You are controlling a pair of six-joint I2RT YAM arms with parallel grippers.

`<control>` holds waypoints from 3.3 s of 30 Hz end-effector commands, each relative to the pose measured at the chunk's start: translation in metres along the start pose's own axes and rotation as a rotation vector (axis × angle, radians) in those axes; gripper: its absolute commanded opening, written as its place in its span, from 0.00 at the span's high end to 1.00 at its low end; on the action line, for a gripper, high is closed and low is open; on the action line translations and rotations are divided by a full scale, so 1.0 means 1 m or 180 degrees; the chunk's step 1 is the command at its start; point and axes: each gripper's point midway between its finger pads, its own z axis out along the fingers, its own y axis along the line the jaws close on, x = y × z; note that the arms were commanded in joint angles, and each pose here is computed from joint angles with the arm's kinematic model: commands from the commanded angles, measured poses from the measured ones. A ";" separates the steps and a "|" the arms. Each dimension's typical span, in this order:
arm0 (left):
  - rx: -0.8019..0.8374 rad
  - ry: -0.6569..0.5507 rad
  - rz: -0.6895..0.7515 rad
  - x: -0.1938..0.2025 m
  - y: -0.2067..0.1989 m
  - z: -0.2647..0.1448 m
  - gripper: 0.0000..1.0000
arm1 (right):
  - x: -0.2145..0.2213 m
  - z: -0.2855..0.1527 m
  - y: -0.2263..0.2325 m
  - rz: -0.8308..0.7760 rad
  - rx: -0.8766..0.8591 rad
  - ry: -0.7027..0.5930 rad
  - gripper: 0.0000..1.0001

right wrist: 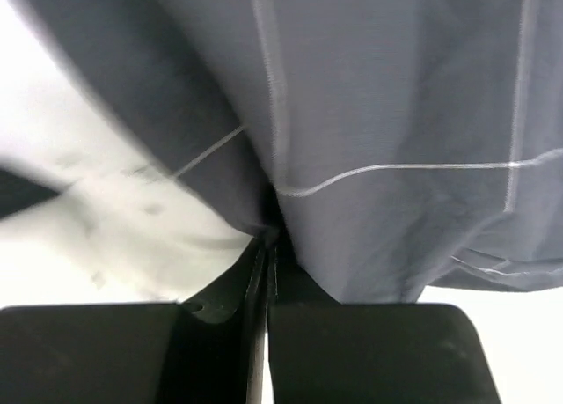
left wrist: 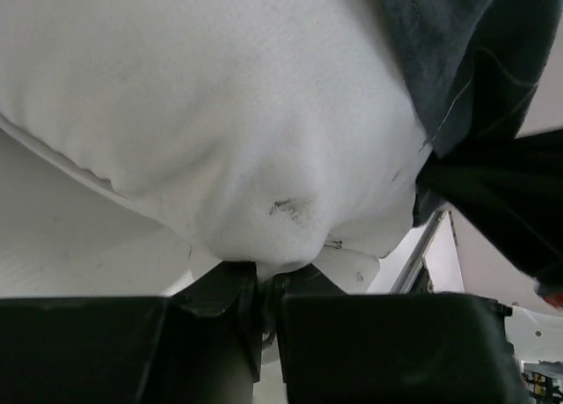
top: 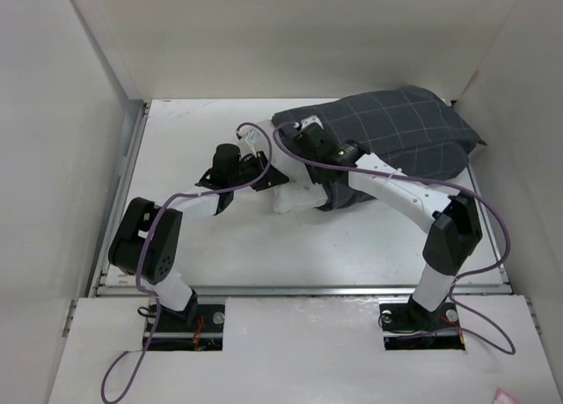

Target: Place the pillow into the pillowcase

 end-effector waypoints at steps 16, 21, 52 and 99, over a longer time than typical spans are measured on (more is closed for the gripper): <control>0.0897 -0.0250 0.0053 -0.043 -0.096 0.053 1.00 | -0.066 -0.166 0.148 -0.1163 -0.3941 -0.0602 1.00; 0.0827 -0.0242 -0.0050 -0.035 -0.089 0.055 0.99 | -0.072 -0.171 0.148 -0.1108 -0.3950 -0.0754 0.99; -0.0679 -0.0074 0.0251 0.016 0.021 -0.044 0.04 | 0.078 -0.093 0.037 -0.0357 -0.1417 0.0377 0.33; 0.0820 0.0200 0.0443 -0.013 -0.072 0.054 0.83 | -0.005 -0.150 0.141 -0.0989 -0.3028 -0.1275 1.00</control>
